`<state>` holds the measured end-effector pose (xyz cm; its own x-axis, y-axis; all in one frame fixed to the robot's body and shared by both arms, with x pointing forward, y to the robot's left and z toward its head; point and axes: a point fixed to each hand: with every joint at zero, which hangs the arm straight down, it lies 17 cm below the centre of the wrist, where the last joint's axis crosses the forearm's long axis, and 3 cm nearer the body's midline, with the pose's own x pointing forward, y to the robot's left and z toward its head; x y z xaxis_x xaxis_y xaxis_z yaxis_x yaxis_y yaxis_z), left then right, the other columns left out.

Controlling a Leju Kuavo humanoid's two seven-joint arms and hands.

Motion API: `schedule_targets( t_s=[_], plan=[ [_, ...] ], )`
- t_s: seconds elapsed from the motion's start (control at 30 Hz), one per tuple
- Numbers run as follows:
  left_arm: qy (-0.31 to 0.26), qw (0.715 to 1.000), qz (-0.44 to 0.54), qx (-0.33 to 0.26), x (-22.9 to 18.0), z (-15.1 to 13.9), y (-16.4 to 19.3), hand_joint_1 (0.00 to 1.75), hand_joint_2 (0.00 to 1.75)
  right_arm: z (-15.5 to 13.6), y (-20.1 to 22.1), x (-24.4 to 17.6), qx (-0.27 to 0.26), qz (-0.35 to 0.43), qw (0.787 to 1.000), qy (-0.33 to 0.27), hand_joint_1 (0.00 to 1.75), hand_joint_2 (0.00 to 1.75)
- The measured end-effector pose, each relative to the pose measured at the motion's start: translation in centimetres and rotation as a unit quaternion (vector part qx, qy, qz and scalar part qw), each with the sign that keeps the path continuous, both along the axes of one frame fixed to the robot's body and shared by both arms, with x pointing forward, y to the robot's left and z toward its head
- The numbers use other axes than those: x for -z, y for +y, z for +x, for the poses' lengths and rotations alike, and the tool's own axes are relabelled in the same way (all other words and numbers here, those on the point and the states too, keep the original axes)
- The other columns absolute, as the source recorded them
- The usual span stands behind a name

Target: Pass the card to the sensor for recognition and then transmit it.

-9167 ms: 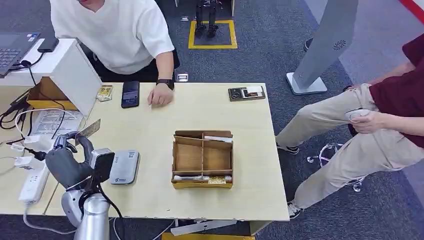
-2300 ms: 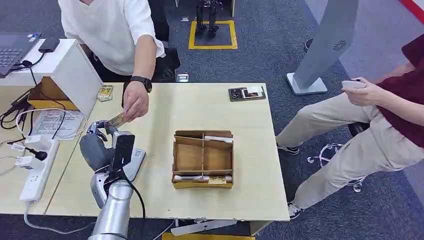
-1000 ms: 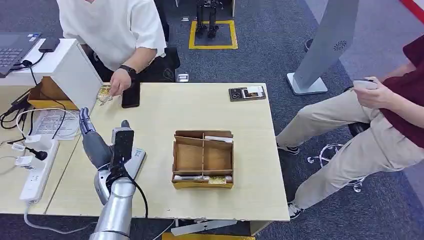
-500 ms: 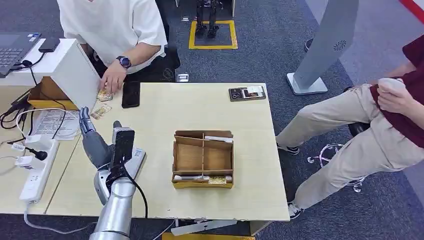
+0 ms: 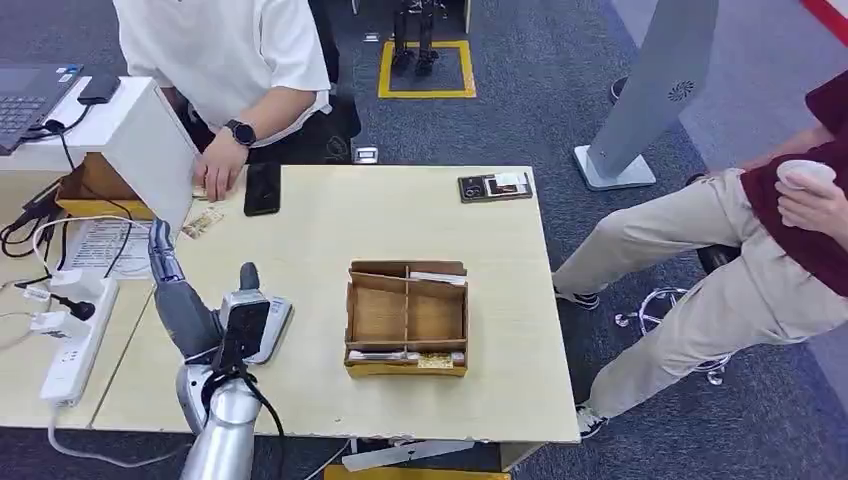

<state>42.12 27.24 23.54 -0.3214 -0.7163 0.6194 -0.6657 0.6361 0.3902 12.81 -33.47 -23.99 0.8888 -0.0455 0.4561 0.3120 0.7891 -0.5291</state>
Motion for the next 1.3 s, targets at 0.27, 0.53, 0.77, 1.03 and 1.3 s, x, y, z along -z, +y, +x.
schedule_targets(
  t_s=[0.27, 0.53, 0.77, 1.03, 1.3],
  plan=[
    [-0.022, 0.999, 0.038, 0.026, -1.0, -2.8, -2.5, 0.0, 1.75, -0.5, -0.2, 0.1, 0.008, 0.0, 1.0, 0.003, 0.0, 1.75],
    [-0.04, 0.996, 0.08, 0.026, -2.2, -3.7, -3.2, 0.0, 1.75, -0.6, -0.2, 0.1, 0.008, -0.001, 1.0, 0.004, 0.0, 1.75],
    [-0.072, 0.984, 0.16, 0.037, -3.7, -5.2, -5.2, 0.0, 1.75, -0.7, -0.3, 0.1, 0.009, -0.001, 1.0, 0.006, 0.0, 1.75],
    [-0.048, 0.978, 0.201, 0.038, -2.0, -6.6, -6.0, 0.0, 1.75, -1.1, -0.4, 0.2, 0.018, 0.0, 1.0, 0.006, 0.0, 1.75],
    [-0.011, 0.972, 0.23, 0.047, 0.4, -7.6, -7.2, 0.0, 1.75, -1.3, -0.5, 0.2, 0.02, 0.0, 1.0, 0.006, 0.0, 1.75]
  ],
)
